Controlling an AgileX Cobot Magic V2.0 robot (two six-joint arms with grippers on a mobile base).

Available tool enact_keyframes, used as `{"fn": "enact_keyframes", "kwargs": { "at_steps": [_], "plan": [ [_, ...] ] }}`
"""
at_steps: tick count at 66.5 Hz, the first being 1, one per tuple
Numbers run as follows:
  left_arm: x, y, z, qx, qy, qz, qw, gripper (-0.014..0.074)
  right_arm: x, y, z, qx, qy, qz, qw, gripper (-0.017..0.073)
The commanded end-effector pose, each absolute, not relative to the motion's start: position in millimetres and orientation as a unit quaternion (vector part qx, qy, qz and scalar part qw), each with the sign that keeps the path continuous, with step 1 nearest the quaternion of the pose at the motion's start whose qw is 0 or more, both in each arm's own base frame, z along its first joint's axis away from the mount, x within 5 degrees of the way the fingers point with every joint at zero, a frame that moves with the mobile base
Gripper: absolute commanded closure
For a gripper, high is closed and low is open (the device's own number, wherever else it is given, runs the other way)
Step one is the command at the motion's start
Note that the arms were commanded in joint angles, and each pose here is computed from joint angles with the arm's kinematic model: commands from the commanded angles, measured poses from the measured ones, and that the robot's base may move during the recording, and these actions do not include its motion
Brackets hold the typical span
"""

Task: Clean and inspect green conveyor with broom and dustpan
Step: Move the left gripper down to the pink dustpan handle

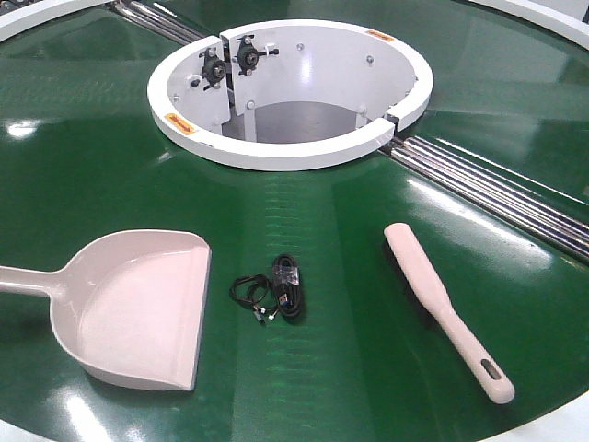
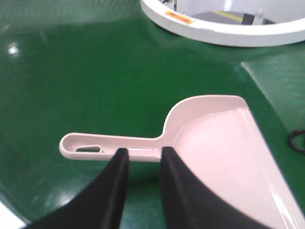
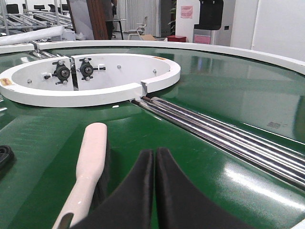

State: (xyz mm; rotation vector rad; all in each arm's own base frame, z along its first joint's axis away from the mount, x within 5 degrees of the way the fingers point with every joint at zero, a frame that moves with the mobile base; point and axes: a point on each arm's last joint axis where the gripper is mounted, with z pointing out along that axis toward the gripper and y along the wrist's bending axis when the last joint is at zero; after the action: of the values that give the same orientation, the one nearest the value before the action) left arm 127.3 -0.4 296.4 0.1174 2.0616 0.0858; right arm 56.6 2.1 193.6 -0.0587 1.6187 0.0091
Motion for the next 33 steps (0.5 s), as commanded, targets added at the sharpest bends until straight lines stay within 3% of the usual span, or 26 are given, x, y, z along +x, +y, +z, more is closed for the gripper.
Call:
{"fn": "enact_keyframes", "kwargs": {
  "at_steps": [1,7,15,33],
  "plan": [
    [129.8,-1.2,316.2,0.052,0.835,0.037,0.547,0.0248,55.9,2.6,200.3,-0.029,0.693,0.004,0.720,0.0568],
    [130.2,-1.3,318.9,0.052,0.831,0.037,0.553,0.0113,55.9,2.6,200.3,-0.029,0.693,0.004,0.720,0.0568],
    [130.7,-1.4,320.1,0.051,0.827,0.036,0.559,0.0011,55.9,2.6,200.3,-0.029,0.693,0.004,0.720,0.0568],
    [130.3,-1.1,323.5,0.049,0.838,0.036,0.542,0.0016,55.9,2.6,200.3,-0.029,0.693,0.004,0.720,0.0568]
  ]
}}
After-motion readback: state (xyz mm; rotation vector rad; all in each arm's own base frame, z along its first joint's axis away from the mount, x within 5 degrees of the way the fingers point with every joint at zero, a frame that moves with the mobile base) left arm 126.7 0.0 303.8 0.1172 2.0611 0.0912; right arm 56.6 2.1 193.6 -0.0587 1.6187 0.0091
